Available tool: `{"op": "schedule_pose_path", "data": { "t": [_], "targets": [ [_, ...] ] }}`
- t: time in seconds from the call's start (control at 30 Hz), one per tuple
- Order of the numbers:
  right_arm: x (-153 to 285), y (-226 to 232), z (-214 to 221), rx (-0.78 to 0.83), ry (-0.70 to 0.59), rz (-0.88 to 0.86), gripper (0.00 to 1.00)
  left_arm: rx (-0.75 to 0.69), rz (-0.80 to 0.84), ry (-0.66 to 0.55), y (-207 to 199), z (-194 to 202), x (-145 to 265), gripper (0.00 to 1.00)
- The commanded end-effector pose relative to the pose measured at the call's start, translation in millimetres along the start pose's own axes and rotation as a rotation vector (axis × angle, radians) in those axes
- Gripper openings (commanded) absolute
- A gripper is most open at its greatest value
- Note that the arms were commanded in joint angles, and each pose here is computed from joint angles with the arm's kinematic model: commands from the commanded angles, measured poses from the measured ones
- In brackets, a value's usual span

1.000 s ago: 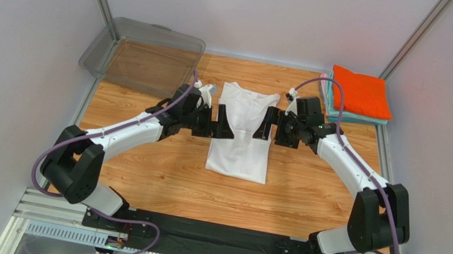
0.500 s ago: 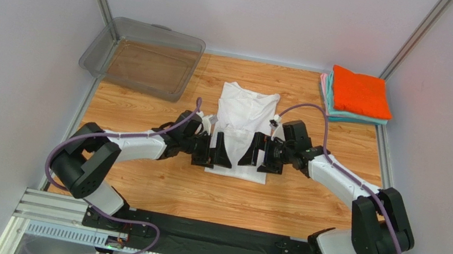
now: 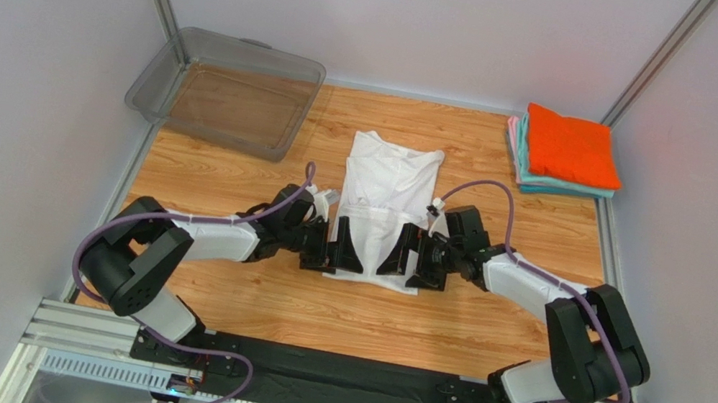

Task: Fold and stack the t-shirts
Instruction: Fold the tshirt

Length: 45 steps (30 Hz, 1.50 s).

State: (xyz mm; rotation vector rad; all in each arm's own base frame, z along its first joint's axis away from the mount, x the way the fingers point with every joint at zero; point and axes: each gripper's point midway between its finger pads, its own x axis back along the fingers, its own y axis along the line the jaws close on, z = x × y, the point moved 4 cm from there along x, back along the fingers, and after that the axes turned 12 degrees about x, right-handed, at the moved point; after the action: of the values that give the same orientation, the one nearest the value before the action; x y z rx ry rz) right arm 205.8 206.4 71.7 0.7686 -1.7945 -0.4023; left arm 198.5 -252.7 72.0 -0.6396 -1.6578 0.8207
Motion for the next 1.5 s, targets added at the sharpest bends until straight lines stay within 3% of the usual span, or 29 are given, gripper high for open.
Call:
{"op": "schedule_pose_path", "data": {
  "t": [0.0,0.5,0.73,1.03,1.27,1.47],
  "targets": [
    [-3.2,-19.8,27.0,-0.035,0.043,0.072,1.0,0.04,-0.074,0.029,25.7,17.9,4.0,1.0],
    [9.3,-9.7,106.2,-0.073,0.13,0.093,1.0,0.13,-0.196,0.121,63.5,97.4,28.1,1.0],
    [34.7,-5.3,124.0,-0.041,0.117,0.112,1.0,0.097,-0.241,0.054,54.9,109.2,61.6,1.0],
    [76.5,46.1,96.3,0.129,-0.028,-0.06,1.0,-0.002,-0.056,-0.06,0.0,99.1,106.6,1.0],
    [102.2,44.9,81.7,0.152,-0.131,0.058,1.0,0.025,-0.109,-0.044,6.9,101.2,103.7,1.0],
    [91.7,23.5,99.4,0.063,-0.069,0.137,1.0,0.01,-0.159,-0.037,8.2,103.3,83.9,0.99]
  ]
}}
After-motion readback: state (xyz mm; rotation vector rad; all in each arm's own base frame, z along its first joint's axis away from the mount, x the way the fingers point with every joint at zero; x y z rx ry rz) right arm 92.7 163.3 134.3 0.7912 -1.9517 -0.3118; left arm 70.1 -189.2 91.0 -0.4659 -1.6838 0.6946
